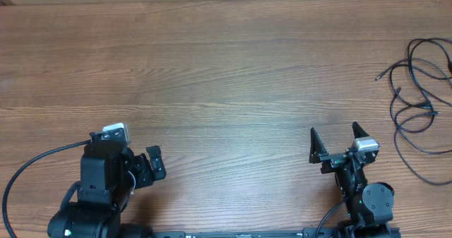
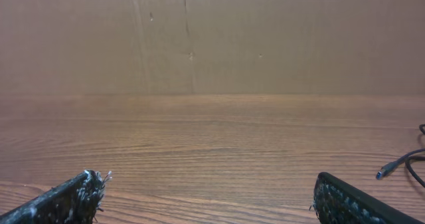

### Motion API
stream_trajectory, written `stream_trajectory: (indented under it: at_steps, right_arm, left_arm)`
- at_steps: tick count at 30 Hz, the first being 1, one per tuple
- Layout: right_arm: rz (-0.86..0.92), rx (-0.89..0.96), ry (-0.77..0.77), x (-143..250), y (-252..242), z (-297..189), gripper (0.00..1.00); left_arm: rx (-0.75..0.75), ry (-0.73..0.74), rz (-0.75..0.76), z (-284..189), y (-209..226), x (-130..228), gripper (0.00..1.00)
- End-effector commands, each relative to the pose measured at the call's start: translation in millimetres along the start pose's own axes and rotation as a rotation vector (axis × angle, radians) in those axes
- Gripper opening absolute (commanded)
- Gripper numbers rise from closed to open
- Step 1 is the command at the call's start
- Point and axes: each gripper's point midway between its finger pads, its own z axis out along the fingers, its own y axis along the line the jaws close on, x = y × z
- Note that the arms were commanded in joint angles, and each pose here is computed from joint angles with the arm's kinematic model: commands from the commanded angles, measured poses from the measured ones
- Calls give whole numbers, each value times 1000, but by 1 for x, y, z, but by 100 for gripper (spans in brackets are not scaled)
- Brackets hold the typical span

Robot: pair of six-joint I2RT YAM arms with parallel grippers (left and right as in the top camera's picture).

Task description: Untangle cables

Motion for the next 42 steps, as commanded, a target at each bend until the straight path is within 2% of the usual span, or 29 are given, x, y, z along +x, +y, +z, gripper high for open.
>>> stream_trajectory:
  at_steps: [1,7,10,17,26,35,39,42]
  right_arm:
    - [-8,-6,-5,2,1,0,100]
    - [-8,-6,-5,2,1,0,100]
    - [-8,-6,-5,2,1,0,100]
    - [-8,-6,-4,2,1,0,100]
    - [-8,-6,-5,2,1,0,100]
    - [-8,-6,-5,2,1,0,100]
    - [-8,-6,-4,2,1,0,100]
    - [-8,-6,-4,2,1,0,100]
  left_arm:
    - [9,1,-9,0,-2,1,100]
    - [-4,-54,-12,-8,4,-1,100]
    - [-11,-134,-8,-8,8,-7,100]
    - [87,-324,35,16,2,-4,100]
    - [215,-640,95,38,-11,-14,99]
    - [278,-941,270,30,-29,-34,100]
    - [275,-907,346,40,-33,-26,100]
    - [261,-794,348,61,-28,-9,99]
